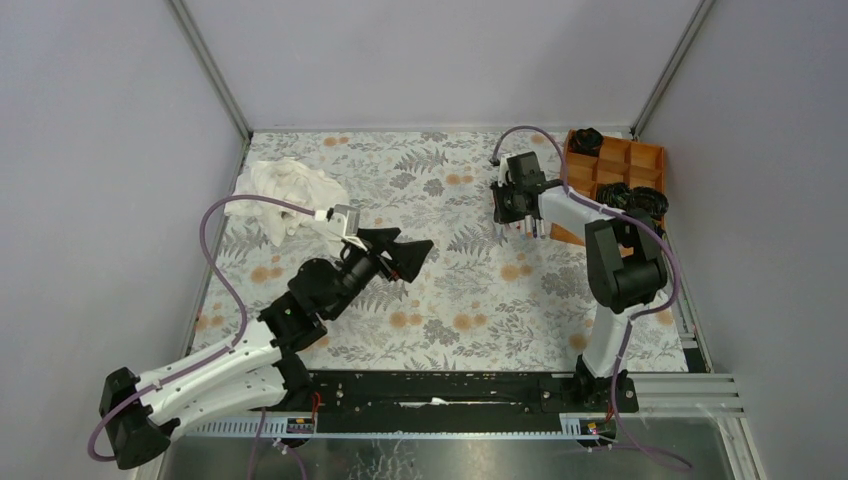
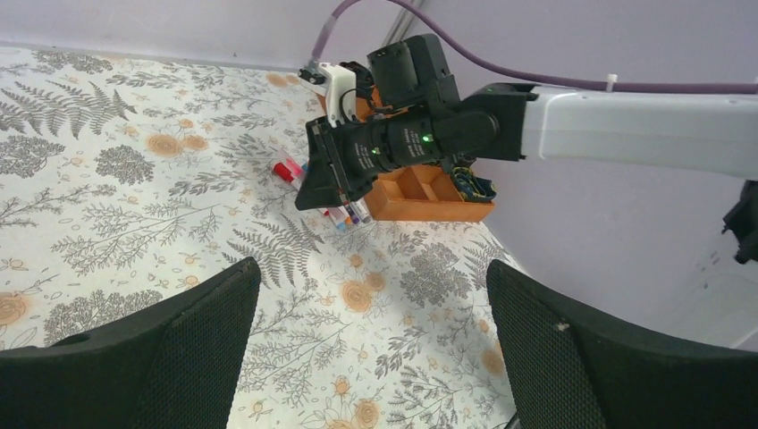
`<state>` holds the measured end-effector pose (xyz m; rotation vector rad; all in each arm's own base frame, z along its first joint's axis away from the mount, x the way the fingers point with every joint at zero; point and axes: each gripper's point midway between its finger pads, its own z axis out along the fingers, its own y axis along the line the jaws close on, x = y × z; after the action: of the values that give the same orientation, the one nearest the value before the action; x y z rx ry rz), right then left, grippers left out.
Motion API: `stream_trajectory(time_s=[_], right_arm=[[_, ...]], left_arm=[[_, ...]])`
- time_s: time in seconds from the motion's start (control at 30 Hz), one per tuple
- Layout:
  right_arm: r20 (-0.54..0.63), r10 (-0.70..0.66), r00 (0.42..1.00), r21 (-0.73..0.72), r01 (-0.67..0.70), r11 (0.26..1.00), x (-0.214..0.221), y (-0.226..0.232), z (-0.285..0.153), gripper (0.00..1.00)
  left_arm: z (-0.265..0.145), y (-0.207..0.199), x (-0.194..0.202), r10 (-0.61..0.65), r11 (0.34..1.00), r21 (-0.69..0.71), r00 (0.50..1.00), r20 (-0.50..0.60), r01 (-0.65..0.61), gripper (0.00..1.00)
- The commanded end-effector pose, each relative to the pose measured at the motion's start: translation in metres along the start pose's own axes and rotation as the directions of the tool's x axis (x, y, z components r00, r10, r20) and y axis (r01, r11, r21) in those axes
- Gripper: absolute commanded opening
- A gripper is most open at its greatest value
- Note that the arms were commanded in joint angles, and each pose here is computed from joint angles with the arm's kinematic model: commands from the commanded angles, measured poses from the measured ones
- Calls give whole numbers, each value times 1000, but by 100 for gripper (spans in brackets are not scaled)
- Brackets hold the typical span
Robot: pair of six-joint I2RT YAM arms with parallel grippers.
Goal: Insert the pens into the pen caps
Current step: Place the pen cap at the corner of the board, then reset both arms
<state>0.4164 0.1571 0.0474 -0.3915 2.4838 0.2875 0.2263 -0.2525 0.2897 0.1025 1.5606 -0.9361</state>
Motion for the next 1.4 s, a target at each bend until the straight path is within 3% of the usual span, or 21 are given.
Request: stream_trajectory(time_s=[0.0,0.27,0.4,0.53,0.63,0.73,0.83,0.87,0.93,1.07,1.17,1.27,1.37], right_arm=[[-58,-16,998,49,19,999,2,-12,16,10],[-102,-31,994,53,37,998,6,-16,30,27],[-82,-52,995,54,57,997,7,-16,19,44],[-34,-77,996,55,79,995,-4,-15,0,47],[68,-131,989,57,127,990,-33,-12,-36,48],[153,-236,960,16,236,972,-56,-2,-91,57],[210,-285,935,99,269,958,-74,-11,-147,93],[246,-272,931,124,248,961,-78,-16,-167,99],[363,-235,902,104,211,972,-88,-18,-209,100],[597,-178,783,198,71,978,-110,-21,-303,100],[624,-167,763,222,31,975,-113,-20,-345,100],[665,-180,725,171,87,981,-110,2,-378,100],[701,-103,706,103,42,994,-110,13,-401,100]], left_arm=[[-5,10,0,-9,1000,-30,1000,14,9,99],[-9,10,-1,-22,999,-30,1000,12,23,99],[-12,7,-4,-32,999,-24,999,8,33,99],[-15,3,-12,-37,999,-16,999,17,37,99],[-16,-4,-21,-36,999,2,999,18,36,99],[-14,-16,-30,-27,999,41,1000,1,27,99],[-8,-26,-46,-26,997,70,1000,-12,26,99],[-6,-25,-51,-25,997,71,1000,-12,26,99],[1,-11,-67,-20,999,39,1000,-2,20,99],[10,27,-103,-7,999,-49,1000,-10,7,99],[15,60,-118,-65,992,-111,996,-64,57,99],[14,83,-133,-80,985,-162,994,-76,67,99],[9,90,-145,-62,980,-196,994,-85,44,99]])
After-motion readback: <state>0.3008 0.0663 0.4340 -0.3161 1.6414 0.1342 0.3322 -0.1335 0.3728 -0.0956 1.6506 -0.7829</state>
